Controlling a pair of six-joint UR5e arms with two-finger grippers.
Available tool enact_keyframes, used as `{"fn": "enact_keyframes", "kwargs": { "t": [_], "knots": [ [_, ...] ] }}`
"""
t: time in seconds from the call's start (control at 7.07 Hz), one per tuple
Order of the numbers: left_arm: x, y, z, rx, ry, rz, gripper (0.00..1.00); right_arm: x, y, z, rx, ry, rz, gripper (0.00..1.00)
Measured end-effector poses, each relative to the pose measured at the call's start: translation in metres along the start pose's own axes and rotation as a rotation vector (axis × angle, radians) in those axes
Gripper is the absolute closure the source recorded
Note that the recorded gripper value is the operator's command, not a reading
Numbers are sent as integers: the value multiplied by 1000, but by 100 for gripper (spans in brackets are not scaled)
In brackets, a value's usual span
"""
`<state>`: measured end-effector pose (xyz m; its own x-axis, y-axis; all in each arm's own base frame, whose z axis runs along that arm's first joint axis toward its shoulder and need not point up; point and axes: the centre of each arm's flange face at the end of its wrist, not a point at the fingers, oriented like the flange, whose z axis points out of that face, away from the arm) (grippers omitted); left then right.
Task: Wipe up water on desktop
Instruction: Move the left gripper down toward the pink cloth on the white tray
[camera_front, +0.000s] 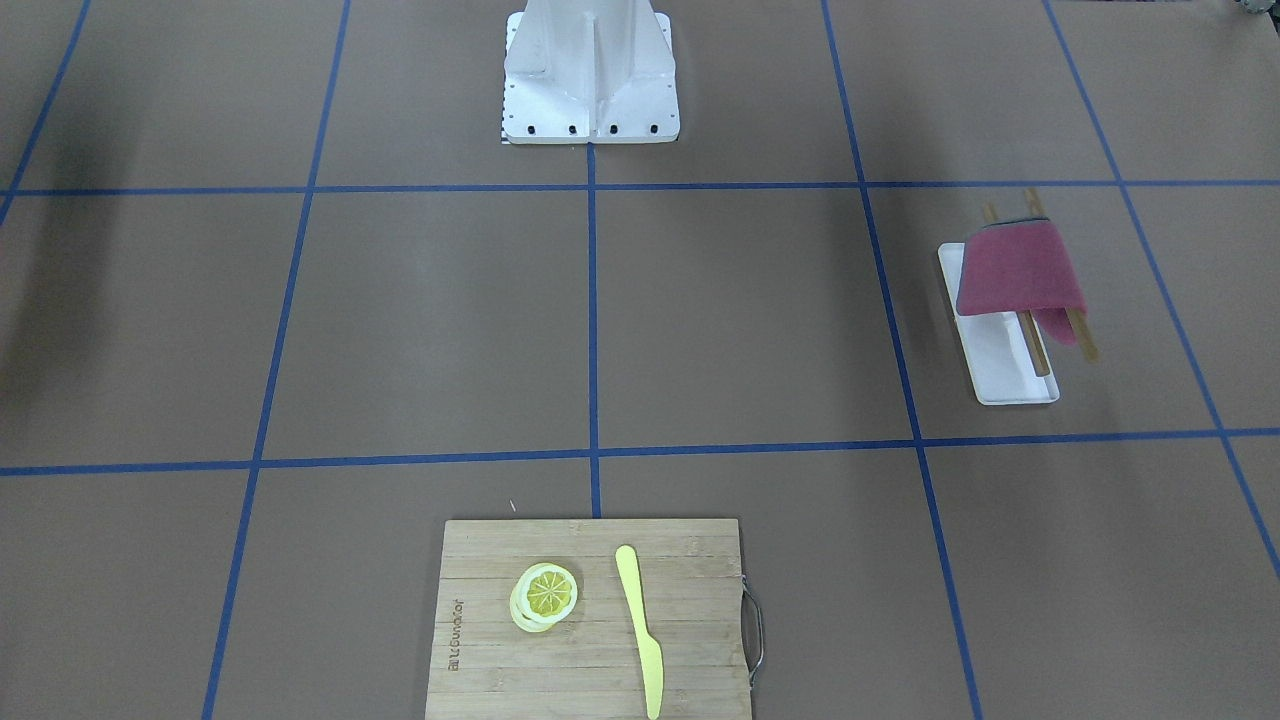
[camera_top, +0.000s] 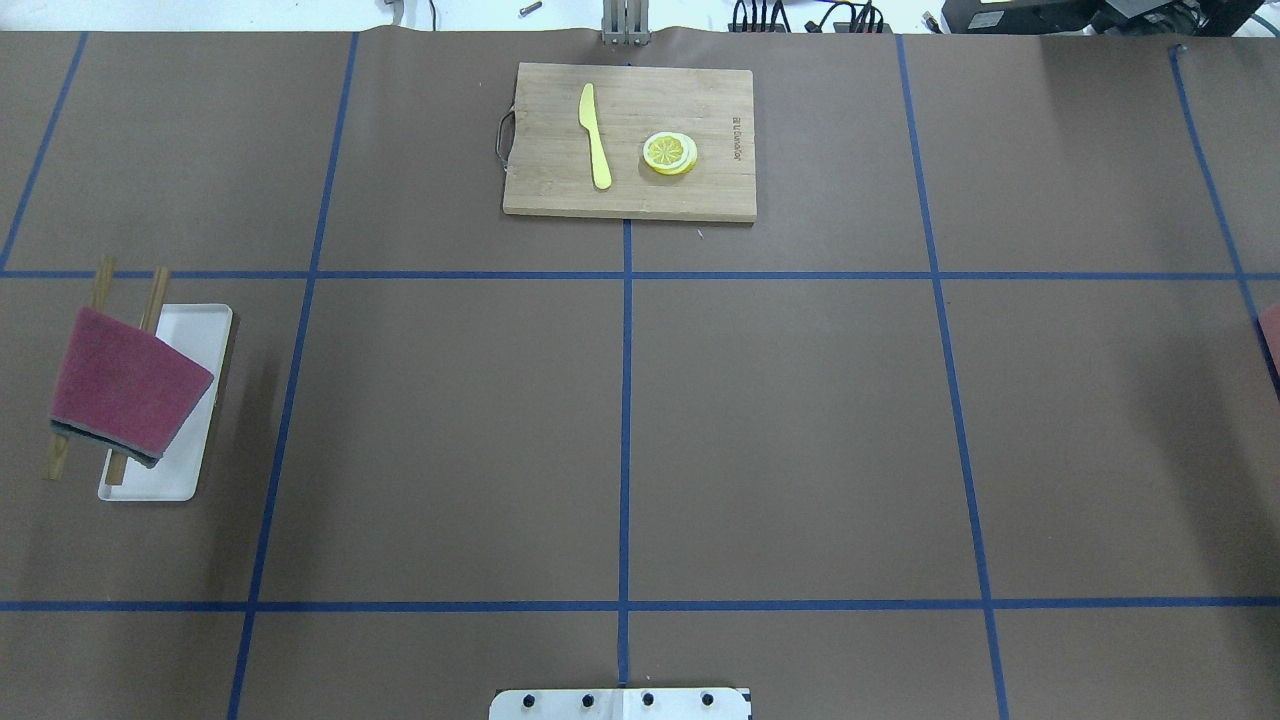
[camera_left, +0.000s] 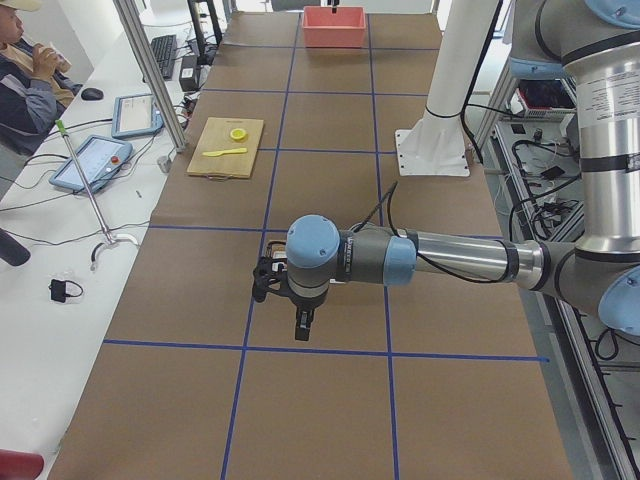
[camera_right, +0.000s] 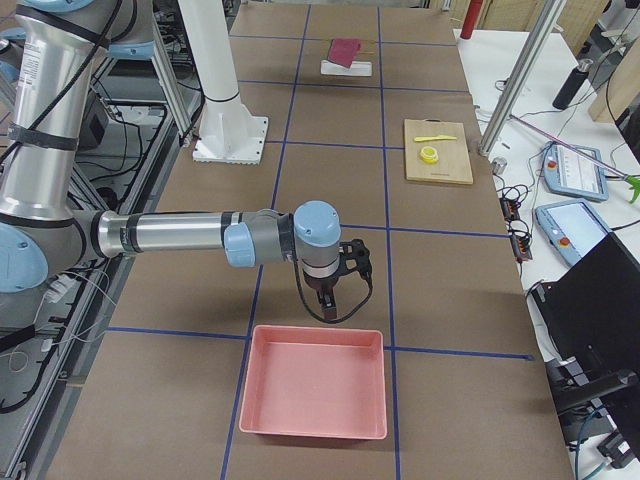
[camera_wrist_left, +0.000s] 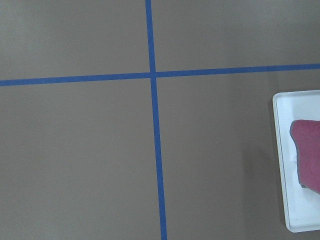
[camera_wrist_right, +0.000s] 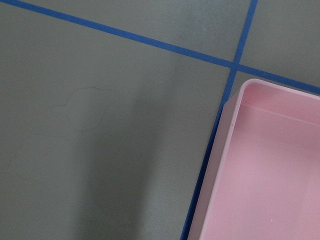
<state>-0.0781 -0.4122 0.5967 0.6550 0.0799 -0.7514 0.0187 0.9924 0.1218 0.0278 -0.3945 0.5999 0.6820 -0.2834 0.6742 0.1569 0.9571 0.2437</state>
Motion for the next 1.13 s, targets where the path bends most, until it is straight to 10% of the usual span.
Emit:
{"fn": "enact_keyframes", "kwargs": {
  "t": [1.13],
  "knots": [
    [71,-17,41,-37,127,1,2,-1,-1,2,-4,-3,-2,0]
  ]
}}
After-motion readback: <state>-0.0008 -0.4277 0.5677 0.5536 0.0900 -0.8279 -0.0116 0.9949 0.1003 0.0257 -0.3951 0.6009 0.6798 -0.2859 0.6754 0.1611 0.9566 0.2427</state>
